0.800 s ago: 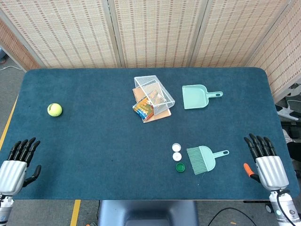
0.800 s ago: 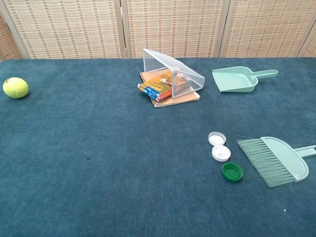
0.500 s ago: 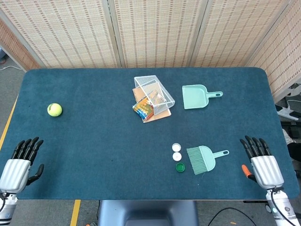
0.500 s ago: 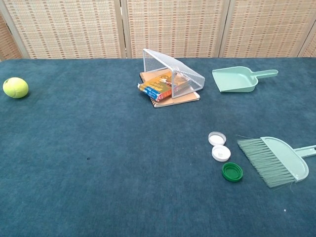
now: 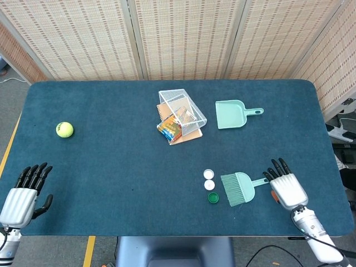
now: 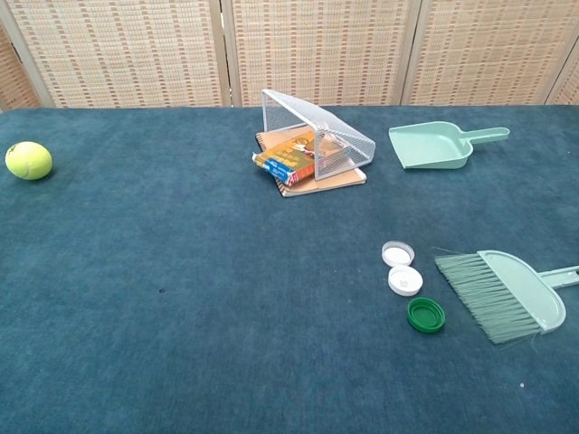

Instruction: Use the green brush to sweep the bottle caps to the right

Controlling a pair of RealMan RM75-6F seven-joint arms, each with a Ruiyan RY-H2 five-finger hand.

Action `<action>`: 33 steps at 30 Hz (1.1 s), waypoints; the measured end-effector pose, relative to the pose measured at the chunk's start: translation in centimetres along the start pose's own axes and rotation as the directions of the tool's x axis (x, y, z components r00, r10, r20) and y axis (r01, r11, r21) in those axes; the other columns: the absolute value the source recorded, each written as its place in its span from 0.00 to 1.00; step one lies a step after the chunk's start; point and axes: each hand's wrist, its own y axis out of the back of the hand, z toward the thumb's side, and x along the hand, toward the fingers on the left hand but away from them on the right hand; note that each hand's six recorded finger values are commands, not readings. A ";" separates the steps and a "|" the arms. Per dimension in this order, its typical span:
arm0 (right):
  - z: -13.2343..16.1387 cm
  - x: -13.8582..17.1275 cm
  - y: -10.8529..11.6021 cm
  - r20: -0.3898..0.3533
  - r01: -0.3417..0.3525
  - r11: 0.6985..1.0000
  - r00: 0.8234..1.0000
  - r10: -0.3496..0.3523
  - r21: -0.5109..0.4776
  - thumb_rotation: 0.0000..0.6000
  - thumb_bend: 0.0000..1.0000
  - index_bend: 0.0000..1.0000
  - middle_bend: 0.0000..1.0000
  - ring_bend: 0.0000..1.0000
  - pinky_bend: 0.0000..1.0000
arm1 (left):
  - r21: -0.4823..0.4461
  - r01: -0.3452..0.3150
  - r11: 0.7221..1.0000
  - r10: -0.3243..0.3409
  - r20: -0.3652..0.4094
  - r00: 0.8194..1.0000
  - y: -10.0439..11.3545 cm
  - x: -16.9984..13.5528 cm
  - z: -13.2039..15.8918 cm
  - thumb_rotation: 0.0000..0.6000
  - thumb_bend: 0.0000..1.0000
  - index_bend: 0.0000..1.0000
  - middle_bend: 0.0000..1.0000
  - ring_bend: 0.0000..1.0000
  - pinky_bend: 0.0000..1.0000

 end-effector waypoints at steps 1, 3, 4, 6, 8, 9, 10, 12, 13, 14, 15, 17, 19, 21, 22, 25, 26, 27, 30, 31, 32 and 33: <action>0.2 -0.5 -0.4 -0.003 -0.011 1.000 1.000 0.011 0.005 1.00 0.22 0.29 0.26 0.00 0.00 | 0.000 0.000 1.000 0.000 0.000 1.000 0.1 0.0 0.0 1.00 0.43 0.00 0.00 0.00 0.06; 0.5 -1.1 -0.9 -0.006 -0.025 1.000 1.000 0.025 0.013 1.00 0.23 0.29 0.27 0.00 0.00 | 0.000 0.000 1.000 0.000 -0.001 1.000 0.1 0.0 -0.1 1.00 0.43 0.00 0.00 0.00 0.06; 0.7 -1.4 -1.2 -0.008 -0.033 0.999 0.999 0.033 0.020 1.00 0.23 0.29 0.27 0.00 0.00 | -0.001 0.000 1.000 0.000 -0.003 1.000 0.1 -0.1 -0.1 1.00 0.43 0.00 0.00 0.00 0.06; 0.8 -1.8 -1.4 -0.010 -0.041 0.999 0.999 0.041 0.032 1.00 0.24 0.30 0.27 0.00 0.00 | -0.002 0.000 1.000 0.000 -0.005 1.000 0.1 -0.1 -0.1 1.00 0.43 0.00 0.00 0.00 0.06; 1.0 -2.1 -1.7 -0.012 -0.049 0.998 0.999 0.050 0.048 1.00 0.24 0.30 0.27 0.00 0.00 | -0.003 -0.001 1.000 0.001 -0.005 1.000 0.2 0.0 -0.1 1.00 0.43 0.00 0.00 0.00 0.06; 1.0 -2.2 -1.8 -0.012 -0.053 0.997 0.999 0.053 0.056 1.00 0.24 0.31 0.28 0.00 0.00 | -0.003 0.000 1.000 0.000 -0.005 1.000 0.2 0.0 -0.1 1.00 0.43 0.00 0.00 0.00 0.06; 1.0 -2.3 -1.9 -0.011 -0.056 0.996 0.998 0.057 0.063 1.00 0.24 0.32 0.28 0.00 0.00 | -0.003 0.000 1.000 0.000 -0.005 1.000 0.3 0.1 -0.1 1.00 0.43 0.00 0.00 0.00 0.06; 1.0 -2.6 -2.2 -0.005 -0.062 0.996 0.998 0.062 0.069 1.00 0.25 0.34 0.30 0.00 0.00 | -0.003 0.002 1.000 -0.002 -0.004 1.000 0.3 0.0 -0.1 1.00 0.43 0.00 0.00 0.00 0.06; 1.0 -2.8 -2.4 -0.001 -0.065 0.995 0.998 0.066 0.072 1.00 0.25 0.35 0.30 0.01 0.00 | -0.003 0.002 1.000 -0.003 -0.004 1.000 0.3 0.0 -0.1 1.00 0.43 0.00 0.00 0.00 0.06; 1.0 -2.9 -2.5 0.002 -0.068 0.995 0.998 0.068 0.074 1.00 0.26 0.35 0.31 0.01 0.00 | -0.003 0.003 1.000 -0.003 -0.004 1.000 0.3 0.0 -0.1 1.00 0.43 0.00 0.00 0.00 0.06; 1.0 -3.1 -2.6 0.004 -0.071 0.995 0.998 0.070 0.075 1.00 0.26 0.36 0.31 0.02 0.00 | -0.003 0.003 1.000 -0.003 -0.004 1.000 0.3 0.0 -0.1 1.00 0.43 0.00 0.00 0.00 0.06; 1.1 -3.4 -2.9 0.007 -0.073 0.995 0.997 0.073 0.074 1.00 0.26 0.37 0.31 0.02 0.00 | -0.003 0.004 1.000 -0.004 -0.006 1.000 0.3 0.0 -0.2 1.00 0.43 0.00 0.00 0.00 0.06; 1.3 -3.8 -3.1 0.007 -0.075 0.994 0.997 0.074 0.079 1.00 0.26 0.38 0.31 0.03 0.00 | -0.003 0.003 1.000 -0.003 -0.007 1.000 0.4 -0.1 -0.2 1.00 0.43 0.00 0.00 0.00 0.06; 1.4 -4.0 -3.2 0.008 -0.079 0.993 0.997 0.078 0.082 1.00 0.27 0.38 0.31 0.03 0.00 | -0.002 0.000 1.000 0.000 -0.009 1.000 0.4 -0.1 -0.3 1.00 0.43 0.00 0.00 0.00 0.06; 1.5 -4.2 -3.3 0.009 -0.082 0.993 0.997 0.081 0.085 1.00 0.27 0.38 0.31 0.03 0.00 | -0.002 -0.001 1.000 0.001 -0.010 1.000 0.5 -0.1 -0.3 1.00 0.43 0.00 0.00 0.00 0.06; 1.8 -4.5 -3.4 0.003 -0.083 0.992 0.997 0.083 0.092 1.00 0.27 0.38 0.31 0.03 0.00 | 0.000 -0.002 1.000 0.002 -0.012 1.000 0.5 -0.2 -0.4 1.00 0.43 0.00 0.00 0.00 0.06; 2.0 -4.6 -3.5 0.002 -0.084 0.992 0.996 0.084 0.092 1.00 0.27 0.38 0.31 0.03 0.00 | 0.001 -0.001 1.000 0.001 -0.012 1.000 0.5 -0.2 -0.3 1.00 0.43 0.00 0.00 0.00 0.06; 2.1 -4.7 -3.5 0.000 -0.085 0.992 0.996 0.085 0.092 1.00 0.27 0.38 0.31 0.03 0.00 | 0.001 0.000 1.000 0.000 -0.011 1.000 0.4 -0.1 -0.3 1.00 0.43 0.00 0.00 0.00 0.06; 2.2 -4.8 -3.7 0.001 -0.093 0.991 0.996 0.093 0.094 1.00 0.27 0.38 0.31 0.04 0.00 | 0.005 0.000 1.000 0.000 -0.012 1.000 0.2 0.0 -0.1 1.00 0.43 0.00 0.00 0.00 0.06; 2.3 -4.9 -3.8 0.002 -0.097 0.991 0.995 0.097 0.096 1.00 0.27 0.38 0.31 0.04 0.00 | 0.006 0.000 1.000 0.000 -0.014 1.000 0.2 0.0 -0.1 1.00 0.43 0.00 0.00 0.00 0.06; 2.3 -5.0 -3.9 0.002 -0.098 0.991 0.995 0.098 0.096 1.00 0.27 0.38 0.31 0.04 0.00 | 0.006 0.000 1.000 0.000 -0.015 1.000 0.2 0.0 -0.1 1.00 0.43 0.00 0.00 0.00 0.06; 2.3 -5.0 -3.9 0.003 -0.099 0.991 0.995 0.099 0.095 1.00 0.27 0.38 0.31 0.04 0.00 | 0.007 0.001 1.000 -0.001 -0.017 1.000 0.2 0.0 -0.1 1.00 0.43 0.00 0.00 0.00 0.06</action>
